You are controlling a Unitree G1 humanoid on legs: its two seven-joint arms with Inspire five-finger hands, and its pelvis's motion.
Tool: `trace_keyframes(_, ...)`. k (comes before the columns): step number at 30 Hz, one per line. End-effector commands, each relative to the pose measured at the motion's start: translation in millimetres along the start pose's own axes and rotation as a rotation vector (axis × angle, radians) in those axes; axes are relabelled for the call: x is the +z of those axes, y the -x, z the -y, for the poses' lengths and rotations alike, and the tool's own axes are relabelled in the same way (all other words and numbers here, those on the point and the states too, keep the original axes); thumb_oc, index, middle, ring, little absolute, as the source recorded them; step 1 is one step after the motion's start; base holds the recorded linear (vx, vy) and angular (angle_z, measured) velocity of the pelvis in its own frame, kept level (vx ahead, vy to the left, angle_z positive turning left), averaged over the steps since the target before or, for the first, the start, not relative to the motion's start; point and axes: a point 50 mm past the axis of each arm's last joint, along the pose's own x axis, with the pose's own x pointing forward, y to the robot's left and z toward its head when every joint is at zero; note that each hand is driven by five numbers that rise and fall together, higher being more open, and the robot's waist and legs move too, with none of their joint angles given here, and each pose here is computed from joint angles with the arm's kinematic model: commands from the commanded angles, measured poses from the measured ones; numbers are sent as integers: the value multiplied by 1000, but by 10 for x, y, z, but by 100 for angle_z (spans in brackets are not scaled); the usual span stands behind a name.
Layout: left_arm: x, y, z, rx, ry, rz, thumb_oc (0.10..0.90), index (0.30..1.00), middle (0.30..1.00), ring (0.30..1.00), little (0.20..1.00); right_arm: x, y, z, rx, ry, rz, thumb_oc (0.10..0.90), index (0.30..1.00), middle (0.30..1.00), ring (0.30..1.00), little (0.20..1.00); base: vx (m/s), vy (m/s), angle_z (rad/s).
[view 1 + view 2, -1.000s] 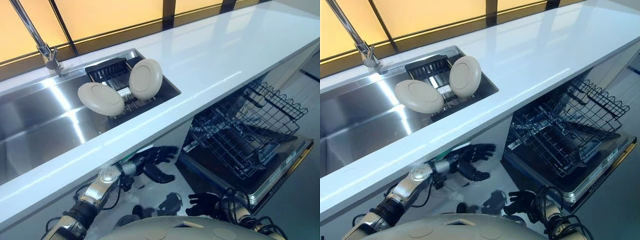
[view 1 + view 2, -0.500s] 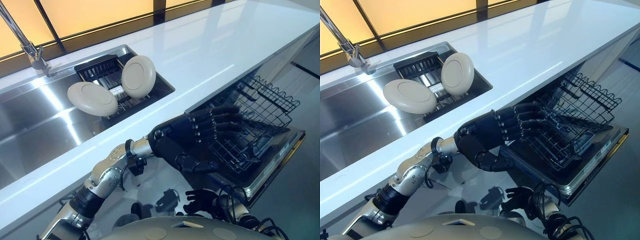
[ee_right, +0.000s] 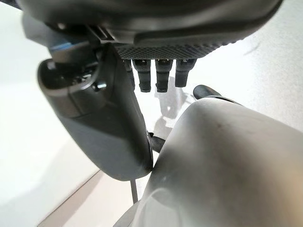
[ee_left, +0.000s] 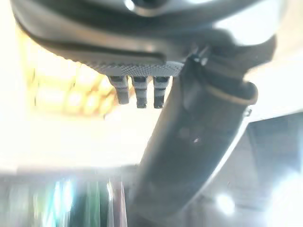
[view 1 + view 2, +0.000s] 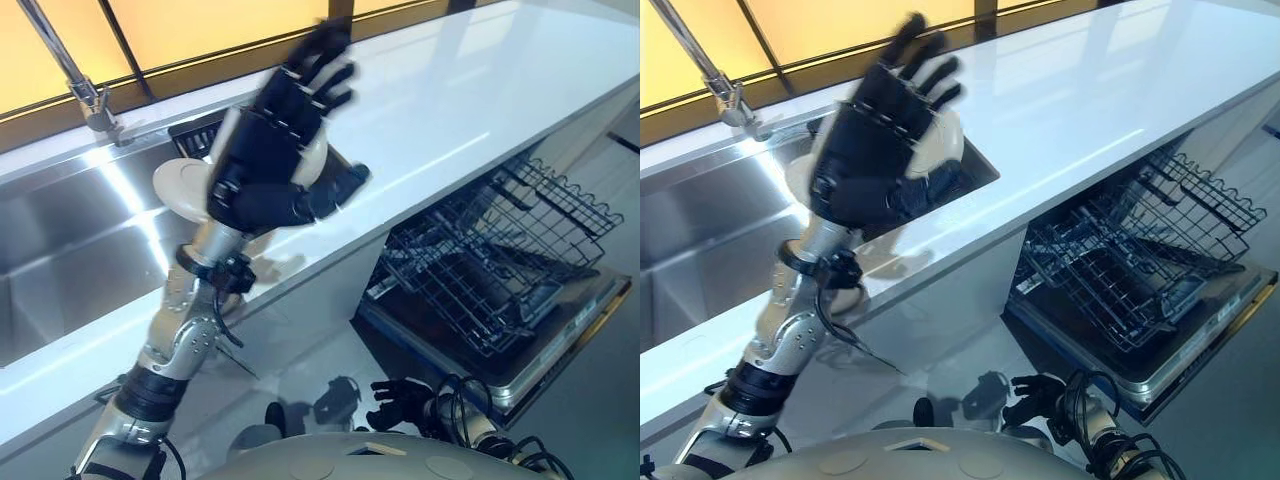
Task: Pick up plates and place into dishwasher.
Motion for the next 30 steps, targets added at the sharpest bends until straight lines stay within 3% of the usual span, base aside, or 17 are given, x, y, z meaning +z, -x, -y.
trace_keyframes(1, 399, -82, -238, 101, -549, 183, 800, 900, 900, 900, 900, -299, 35, -50, 11, -11, -67, 800, 900, 900, 900, 900, 27, 28, 11)
trace_keyframes(5, 338, 27, -663, 190, -894, 25, 800, 900, 900, 900, 900, -360, 54, -1, -4, -31, -74, 800, 900, 900, 900, 900, 35, 39, 13)
trace_keyframes(10, 342, 186, -959, 199, -1210, -94, 800, 900, 900, 900, 900, -390, 70, 71, -20, -50, -90, 800, 900, 900, 900, 900, 27, 46, 4)
trace_keyframes(19, 332, 298, -1138, 100, -1426, -236, 800, 900, 900, 900, 900, -370, 92, 154, -30, -52, -100, 800, 900, 900, 900, 900, 24, 47, 5)
trace_keyframes(23, 296, 300, -1226, -14, -1544, -329, 800, 900, 900, 900, 900, -348, 109, 207, -30, -32, -100, 800, 900, 900, 900, 900, 19, 43, 5)
trace_keyframes(30, 266, 234, -1330, -107, -1593, -416, 800, 900, 900, 900, 900, -319, 128, 264, -27, -7, -104, 800, 900, 900, 900, 900, 30, 39, 1)
